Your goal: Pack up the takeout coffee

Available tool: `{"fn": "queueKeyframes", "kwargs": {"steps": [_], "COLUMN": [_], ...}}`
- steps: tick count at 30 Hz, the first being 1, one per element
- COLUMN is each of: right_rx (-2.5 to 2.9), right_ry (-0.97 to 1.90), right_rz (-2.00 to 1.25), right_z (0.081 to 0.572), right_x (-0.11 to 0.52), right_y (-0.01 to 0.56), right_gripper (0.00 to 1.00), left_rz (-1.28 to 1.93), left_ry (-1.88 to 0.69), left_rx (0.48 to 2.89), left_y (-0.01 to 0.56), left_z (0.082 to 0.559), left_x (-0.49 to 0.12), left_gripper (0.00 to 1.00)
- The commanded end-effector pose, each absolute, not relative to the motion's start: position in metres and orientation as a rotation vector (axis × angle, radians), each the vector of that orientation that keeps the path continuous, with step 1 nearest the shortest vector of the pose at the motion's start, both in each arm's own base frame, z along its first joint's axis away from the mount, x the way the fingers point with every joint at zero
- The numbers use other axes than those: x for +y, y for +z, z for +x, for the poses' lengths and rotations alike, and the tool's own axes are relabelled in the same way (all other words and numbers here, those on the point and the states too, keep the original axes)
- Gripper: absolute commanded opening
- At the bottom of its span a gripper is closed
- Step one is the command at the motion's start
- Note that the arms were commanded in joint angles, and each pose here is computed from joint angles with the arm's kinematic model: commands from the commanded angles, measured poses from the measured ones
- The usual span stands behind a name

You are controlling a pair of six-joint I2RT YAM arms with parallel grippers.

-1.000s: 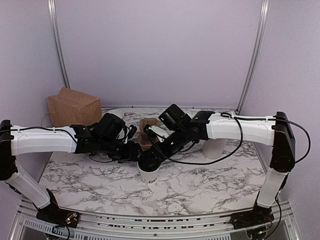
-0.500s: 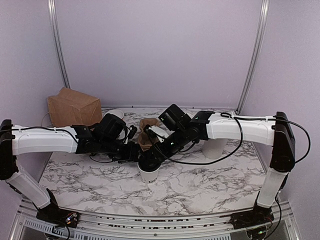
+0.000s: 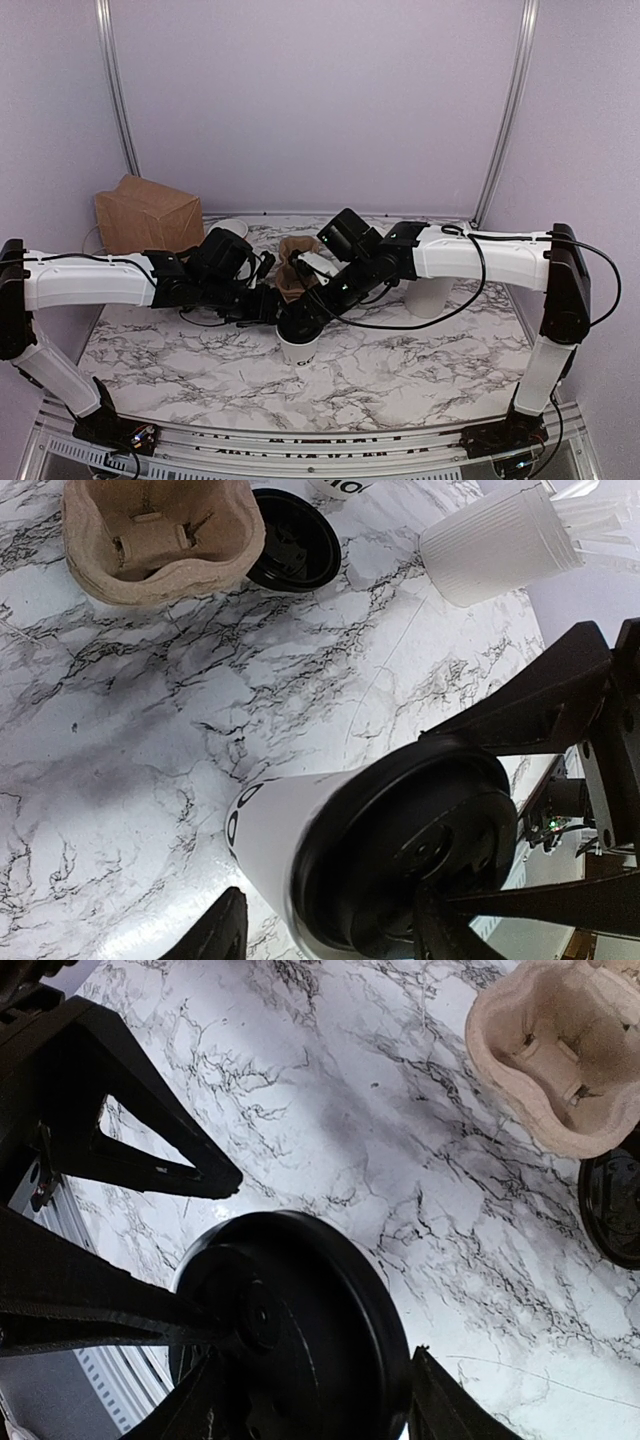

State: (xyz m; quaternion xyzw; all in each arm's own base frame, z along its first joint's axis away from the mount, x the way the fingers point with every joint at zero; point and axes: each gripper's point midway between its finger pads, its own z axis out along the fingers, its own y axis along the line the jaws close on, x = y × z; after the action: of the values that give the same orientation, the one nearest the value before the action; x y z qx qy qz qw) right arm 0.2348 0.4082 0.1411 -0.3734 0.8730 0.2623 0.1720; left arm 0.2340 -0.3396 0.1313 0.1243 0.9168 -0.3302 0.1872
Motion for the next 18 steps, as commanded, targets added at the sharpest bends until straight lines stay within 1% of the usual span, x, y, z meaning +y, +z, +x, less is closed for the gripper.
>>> {"fn": "queueKeyframes", "kwargs": {"steps": [1, 18], "right_rx": [2.439, 2.412], "right_ry": [0.725, 0.788], "right_rz": [-1.088, -1.122], "right_z": [0.233, 0.228], "right_x": [0.408, 0.416], "right_y": [0.159, 0.17], "right_gripper": [0.61, 0.69], "left_rz": [0.364, 0.368], "left_ry": [-0.926, -0.934], "left_rx": [2.569, 2.564], "left_y": [0.135, 0.138], "left_z": [0.235, 0.236], "left_x": [-0.343, -0.345], "left_gripper": [0.56, 0.56]}}
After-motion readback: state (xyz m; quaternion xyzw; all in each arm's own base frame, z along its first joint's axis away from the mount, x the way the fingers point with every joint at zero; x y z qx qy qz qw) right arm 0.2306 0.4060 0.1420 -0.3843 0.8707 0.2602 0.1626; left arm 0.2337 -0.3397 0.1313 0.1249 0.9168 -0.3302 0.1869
